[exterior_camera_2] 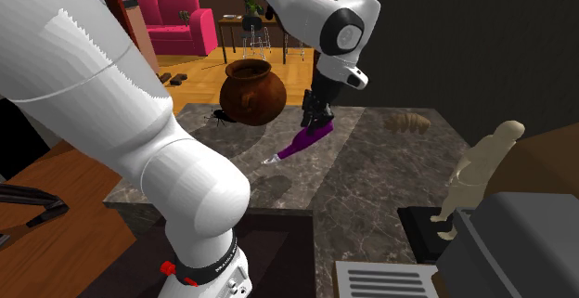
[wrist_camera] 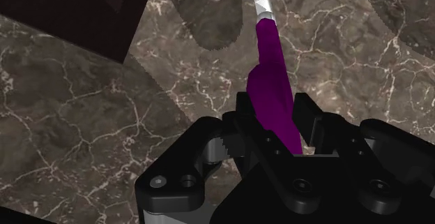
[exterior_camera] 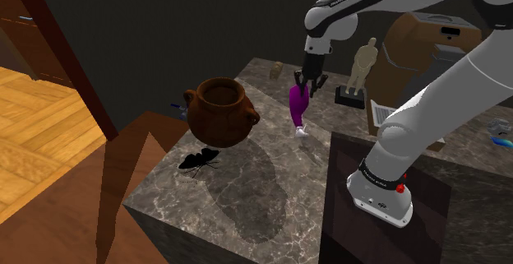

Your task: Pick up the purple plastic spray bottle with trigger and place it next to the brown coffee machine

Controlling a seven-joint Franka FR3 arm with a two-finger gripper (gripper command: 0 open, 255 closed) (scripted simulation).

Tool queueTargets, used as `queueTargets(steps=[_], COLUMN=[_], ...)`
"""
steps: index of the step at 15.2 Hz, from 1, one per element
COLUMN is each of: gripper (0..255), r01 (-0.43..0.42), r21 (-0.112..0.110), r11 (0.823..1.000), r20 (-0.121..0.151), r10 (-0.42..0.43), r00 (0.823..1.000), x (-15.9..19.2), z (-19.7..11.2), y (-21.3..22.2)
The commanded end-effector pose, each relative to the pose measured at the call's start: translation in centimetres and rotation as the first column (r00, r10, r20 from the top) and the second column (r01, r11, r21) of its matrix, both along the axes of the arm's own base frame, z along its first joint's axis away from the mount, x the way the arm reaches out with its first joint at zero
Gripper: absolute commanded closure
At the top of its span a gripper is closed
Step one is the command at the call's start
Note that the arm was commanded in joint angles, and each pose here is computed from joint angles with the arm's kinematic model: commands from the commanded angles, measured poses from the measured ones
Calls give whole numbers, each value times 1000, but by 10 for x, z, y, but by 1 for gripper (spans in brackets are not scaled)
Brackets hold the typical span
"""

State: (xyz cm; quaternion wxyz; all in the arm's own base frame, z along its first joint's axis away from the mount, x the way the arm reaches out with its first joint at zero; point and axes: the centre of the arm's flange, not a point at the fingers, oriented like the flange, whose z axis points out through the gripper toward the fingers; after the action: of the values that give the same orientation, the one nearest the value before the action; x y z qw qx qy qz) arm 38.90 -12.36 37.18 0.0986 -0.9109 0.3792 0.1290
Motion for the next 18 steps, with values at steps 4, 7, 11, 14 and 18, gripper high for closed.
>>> queueTargets(steps=[4, 7, 11, 14, 18], gripper=[255, 255, 255, 255, 255], r01=[0, 0, 0, 0, 0], r21=[0, 0, 0, 0, 0], r11=[1000, 1000, 1000, 1000, 1000], r20=[-1, -1, -1, -1, -1], r10=[0, 0, 0, 0, 0], r00=[1000, 1000, 1000, 1000, 1000], x=[-1, -1, -1, -1, -1], z=[26, 42, 63, 79, 100], y=[0, 0, 0, 0, 0])
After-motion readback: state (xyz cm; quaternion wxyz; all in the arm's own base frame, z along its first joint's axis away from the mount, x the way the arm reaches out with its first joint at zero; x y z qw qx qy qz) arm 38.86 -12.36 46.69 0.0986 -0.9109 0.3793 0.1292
